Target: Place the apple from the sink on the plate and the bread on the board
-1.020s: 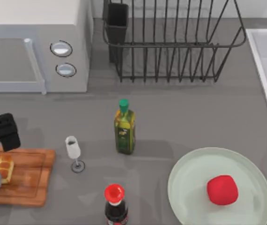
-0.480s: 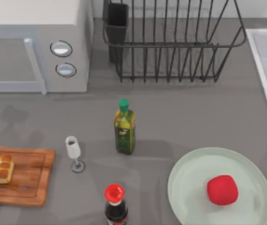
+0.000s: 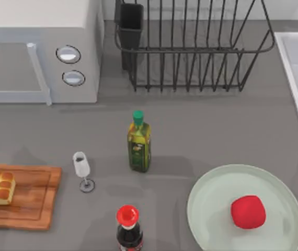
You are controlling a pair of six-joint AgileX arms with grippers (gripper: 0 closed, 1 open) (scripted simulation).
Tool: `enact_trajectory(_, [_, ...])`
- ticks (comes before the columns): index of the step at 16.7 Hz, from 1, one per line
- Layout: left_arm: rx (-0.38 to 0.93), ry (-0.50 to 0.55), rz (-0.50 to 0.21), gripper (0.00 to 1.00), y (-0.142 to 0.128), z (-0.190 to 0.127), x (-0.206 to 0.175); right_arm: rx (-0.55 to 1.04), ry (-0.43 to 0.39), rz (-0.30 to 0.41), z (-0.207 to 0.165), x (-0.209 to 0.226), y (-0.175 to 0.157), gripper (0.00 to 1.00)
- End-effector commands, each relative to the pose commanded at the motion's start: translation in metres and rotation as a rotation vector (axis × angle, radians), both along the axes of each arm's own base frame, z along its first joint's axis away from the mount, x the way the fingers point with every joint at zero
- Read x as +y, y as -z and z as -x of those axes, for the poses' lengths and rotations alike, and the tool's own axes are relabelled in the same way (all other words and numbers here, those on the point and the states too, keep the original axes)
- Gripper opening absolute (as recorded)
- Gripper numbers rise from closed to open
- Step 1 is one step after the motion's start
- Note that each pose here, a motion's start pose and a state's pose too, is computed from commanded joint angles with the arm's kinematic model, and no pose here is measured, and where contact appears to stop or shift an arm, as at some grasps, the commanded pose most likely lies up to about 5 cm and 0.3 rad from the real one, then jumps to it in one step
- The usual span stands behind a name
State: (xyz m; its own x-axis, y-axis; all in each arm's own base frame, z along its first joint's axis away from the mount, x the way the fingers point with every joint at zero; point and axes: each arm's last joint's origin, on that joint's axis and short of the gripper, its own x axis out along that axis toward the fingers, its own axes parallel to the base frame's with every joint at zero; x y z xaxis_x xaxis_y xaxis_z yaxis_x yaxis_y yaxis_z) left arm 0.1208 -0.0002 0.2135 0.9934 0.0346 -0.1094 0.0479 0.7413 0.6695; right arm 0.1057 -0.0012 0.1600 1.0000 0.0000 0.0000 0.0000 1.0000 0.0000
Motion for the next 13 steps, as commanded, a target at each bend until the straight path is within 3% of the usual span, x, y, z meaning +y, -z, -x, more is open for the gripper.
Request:
enact_trajectory(3, [-0.073, 0.005, 0.322, 1.0, 0.016, 0.01, -0.002, 0.0, 0.0, 0.0, 0.0, 0.0, 0.0, 1.0])
enact_trajectory(6, [-0.107, 0.006, 0.556, 1.0, 0.034, 0.014, -0.002, 0.0, 0.0, 0.0, 0.0, 0.0, 0.0, 1.0])
enact_trajectory(9, [-0.117, -0.002, 0.694, 1.0, 0.048, 0.015, -0.001, 0.0, 0.0, 0.0, 0.0, 0.0, 0.0, 1.0])
enact_trajectory(13, [-0.117, -0.007, 0.736, 1.0, 0.054, 0.015, -0.001, 0.0, 0.0, 0.0, 0.0, 0.0, 0.0, 1.0])
